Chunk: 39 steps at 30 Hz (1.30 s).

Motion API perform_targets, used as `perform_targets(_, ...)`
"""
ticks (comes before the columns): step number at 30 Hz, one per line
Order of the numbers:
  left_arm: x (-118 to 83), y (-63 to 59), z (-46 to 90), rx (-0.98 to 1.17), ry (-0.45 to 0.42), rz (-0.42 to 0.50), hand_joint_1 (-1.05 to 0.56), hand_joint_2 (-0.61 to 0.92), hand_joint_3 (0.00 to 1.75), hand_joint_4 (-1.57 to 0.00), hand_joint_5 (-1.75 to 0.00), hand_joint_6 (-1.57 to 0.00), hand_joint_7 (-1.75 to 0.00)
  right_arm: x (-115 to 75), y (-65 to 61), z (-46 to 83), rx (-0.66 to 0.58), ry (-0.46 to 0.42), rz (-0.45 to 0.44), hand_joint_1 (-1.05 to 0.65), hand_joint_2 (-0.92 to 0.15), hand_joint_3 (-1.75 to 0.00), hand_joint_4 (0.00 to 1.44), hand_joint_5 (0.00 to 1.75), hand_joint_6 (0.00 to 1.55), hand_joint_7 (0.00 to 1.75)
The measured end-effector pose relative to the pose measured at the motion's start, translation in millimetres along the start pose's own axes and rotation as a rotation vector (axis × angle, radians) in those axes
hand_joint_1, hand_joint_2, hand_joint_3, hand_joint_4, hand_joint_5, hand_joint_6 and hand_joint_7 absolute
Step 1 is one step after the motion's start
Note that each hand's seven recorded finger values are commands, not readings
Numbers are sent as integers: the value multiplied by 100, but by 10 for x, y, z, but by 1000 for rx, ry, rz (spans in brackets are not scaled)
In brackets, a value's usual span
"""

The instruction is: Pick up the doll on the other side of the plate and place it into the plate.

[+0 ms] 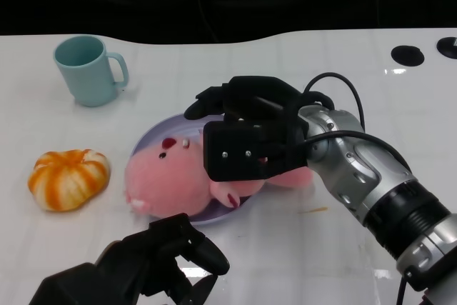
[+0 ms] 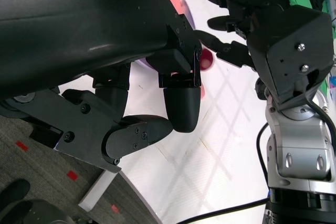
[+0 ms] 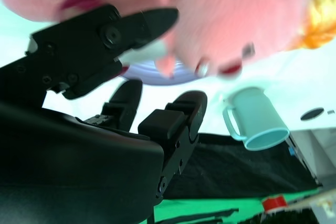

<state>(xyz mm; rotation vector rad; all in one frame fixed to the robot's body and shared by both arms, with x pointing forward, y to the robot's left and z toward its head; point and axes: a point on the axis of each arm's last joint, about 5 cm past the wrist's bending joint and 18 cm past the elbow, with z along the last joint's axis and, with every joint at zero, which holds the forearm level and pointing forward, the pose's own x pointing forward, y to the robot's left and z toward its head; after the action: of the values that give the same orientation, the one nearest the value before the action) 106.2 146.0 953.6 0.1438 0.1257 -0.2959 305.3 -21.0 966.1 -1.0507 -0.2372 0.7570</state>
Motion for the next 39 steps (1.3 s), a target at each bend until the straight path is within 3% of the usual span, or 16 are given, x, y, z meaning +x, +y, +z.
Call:
perform_targets(10, -10, 22, -40, 18, 4, 6, -19, 74, 78, -62, -165, -62, -134, -89, -84, 48, -27, -30, 30, -75, -92, -26, 7, 38, 26, 0)
perform_targets(14, -31, 57, -33, 24, -28, 18, -21, 73, 77, -57, -164, -61, -129, -130, -125, 73, -30, -58, 15, -77, -92, -28, 9, 39, 27, 1)
perform_targets(18, -38, 78, -32, 39, -30, 22, -21, 71, 80, -56, -164, -61, -127, -210, -144, 103, -4, -112, -34, -75, -92, -29, 13, 54, 33, 4)
perform_targets(22, -23, 84, -29, 44, -38, 22, -21, 66, 90, -59, -161, -60, -125, -388, -68, 67, 54, -145, -130, -66, -92, -25, 26, 63, 46, 10)
perform_targets(26, -9, 90, -40, 51, -34, 23, -19, 64, 94, -60, -161, -62, -125, -564, 11, -13, 140, -156, -260, -48, -92, -17, 48, 94, 67, 21)
perform_targets(29, 2, 91, -69, 46, -22, 24, -20, 62, 97, -59, -163, -63, -127, -708, 16, -71, 215, -158, -339, -34, -92, -15, 51, 120, 76, 32)
perform_targets(34, 6, 88, -77, 44, -19, 22, -20, 66, 91, -58, -166, -63, -133, -978, -53, -163, 265, -150, -406, -22, -91, -18, 59, 128, 81, 42)
perform_targets(35, 4, 86, -79, 43, -18, 21, -20, 67, 91, -58, -166, -63, -133, -1040, -56, -183, 273, -149, -413, -19, -89, -20, 62, 130, 83, 45)
perform_targets(39, -4, 66, -79, 33, -20, 13, -22, 69, 86, -54, -167, -63, -131, -1332, -9, -274, 310, -127, -421, -12, -59, -72, 71, 137, 87, 61)
